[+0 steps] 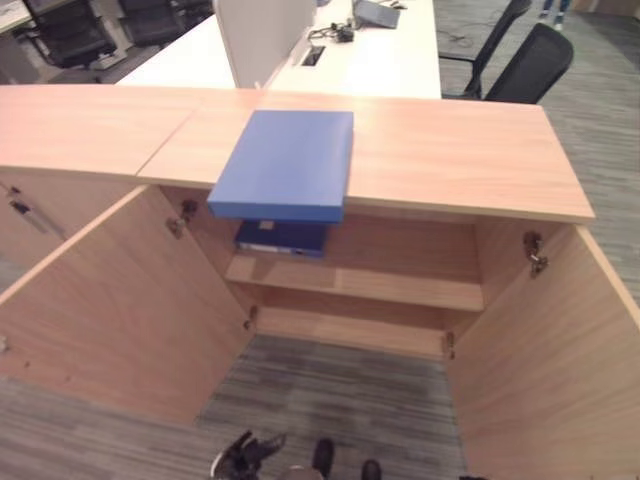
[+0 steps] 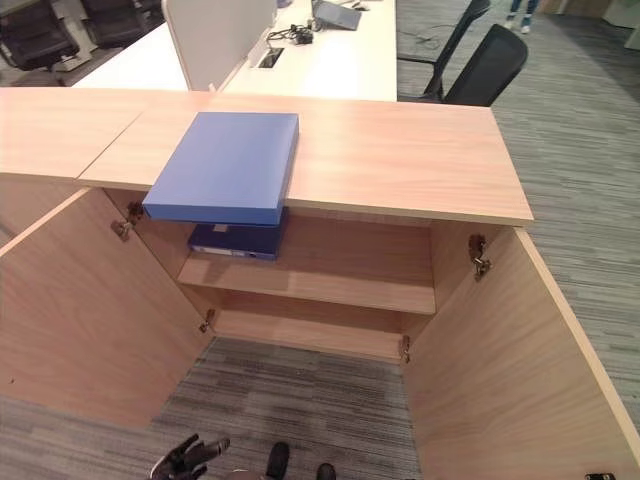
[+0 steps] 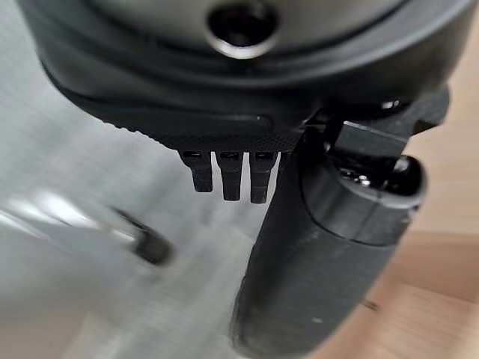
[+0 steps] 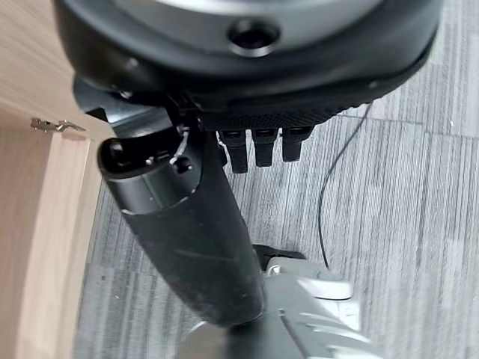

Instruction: Put the empty folder in the office cabinet

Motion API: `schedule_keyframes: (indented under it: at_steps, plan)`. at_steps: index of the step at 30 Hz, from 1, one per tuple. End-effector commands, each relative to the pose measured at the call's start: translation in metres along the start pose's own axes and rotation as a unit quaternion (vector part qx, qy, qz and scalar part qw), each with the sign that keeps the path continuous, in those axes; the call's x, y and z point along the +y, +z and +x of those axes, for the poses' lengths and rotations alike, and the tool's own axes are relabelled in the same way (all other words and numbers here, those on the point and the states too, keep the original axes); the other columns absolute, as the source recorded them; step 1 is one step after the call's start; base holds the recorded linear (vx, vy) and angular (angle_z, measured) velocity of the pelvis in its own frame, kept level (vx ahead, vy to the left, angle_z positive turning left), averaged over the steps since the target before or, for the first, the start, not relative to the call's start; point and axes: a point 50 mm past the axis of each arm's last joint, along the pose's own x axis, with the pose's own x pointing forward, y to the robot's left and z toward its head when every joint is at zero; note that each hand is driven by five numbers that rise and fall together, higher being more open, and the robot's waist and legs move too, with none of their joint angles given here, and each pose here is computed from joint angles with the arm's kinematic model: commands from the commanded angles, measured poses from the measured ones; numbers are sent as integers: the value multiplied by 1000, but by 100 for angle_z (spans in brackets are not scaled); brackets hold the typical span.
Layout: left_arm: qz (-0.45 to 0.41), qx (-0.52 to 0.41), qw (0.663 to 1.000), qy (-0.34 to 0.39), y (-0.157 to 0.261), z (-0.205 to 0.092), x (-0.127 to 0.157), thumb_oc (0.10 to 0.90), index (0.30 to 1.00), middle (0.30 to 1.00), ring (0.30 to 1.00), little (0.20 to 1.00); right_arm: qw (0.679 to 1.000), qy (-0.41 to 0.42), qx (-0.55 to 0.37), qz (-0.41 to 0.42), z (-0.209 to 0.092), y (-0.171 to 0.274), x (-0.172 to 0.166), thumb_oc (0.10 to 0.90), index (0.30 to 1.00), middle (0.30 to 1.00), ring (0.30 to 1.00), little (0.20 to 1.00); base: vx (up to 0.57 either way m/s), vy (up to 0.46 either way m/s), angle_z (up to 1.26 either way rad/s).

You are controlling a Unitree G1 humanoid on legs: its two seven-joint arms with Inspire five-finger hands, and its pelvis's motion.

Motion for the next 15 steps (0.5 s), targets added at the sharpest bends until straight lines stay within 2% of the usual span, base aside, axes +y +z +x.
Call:
schedule_keyframes:
  at_steps: [1, 5, 7, 15]
  plan:
    - [-21, -128, 991, -27, 54, -4, -10, 800, 900, 900, 900, 900, 999, -18, 15, -27, -2, -9, -9, 800, 900, 900, 900, 900, 68, 92, -6]
    - [-10, -243, 969, -52, 106, -24, -17, 800, 900, 900, 900, 900, 999, -22, 12, -46, -1, -3, -9, 800, 900, 900, 900, 900, 77, 89, -9]
    - [-5, -265, 963, -53, 117, -28, -17, 800, 900, 900, 900, 900, 999, -19, 16, -41, -1, -5, -8, 800, 900, 900, 900, 900, 83, 71, -4]
    - [39, -287, 956, -42, 122, -36, -14, 800, 900, 900, 900, 900, 998, -29, 29, -48, -1, -5, -13, 800, 900, 900, 900, 900, 47, 98, -1]
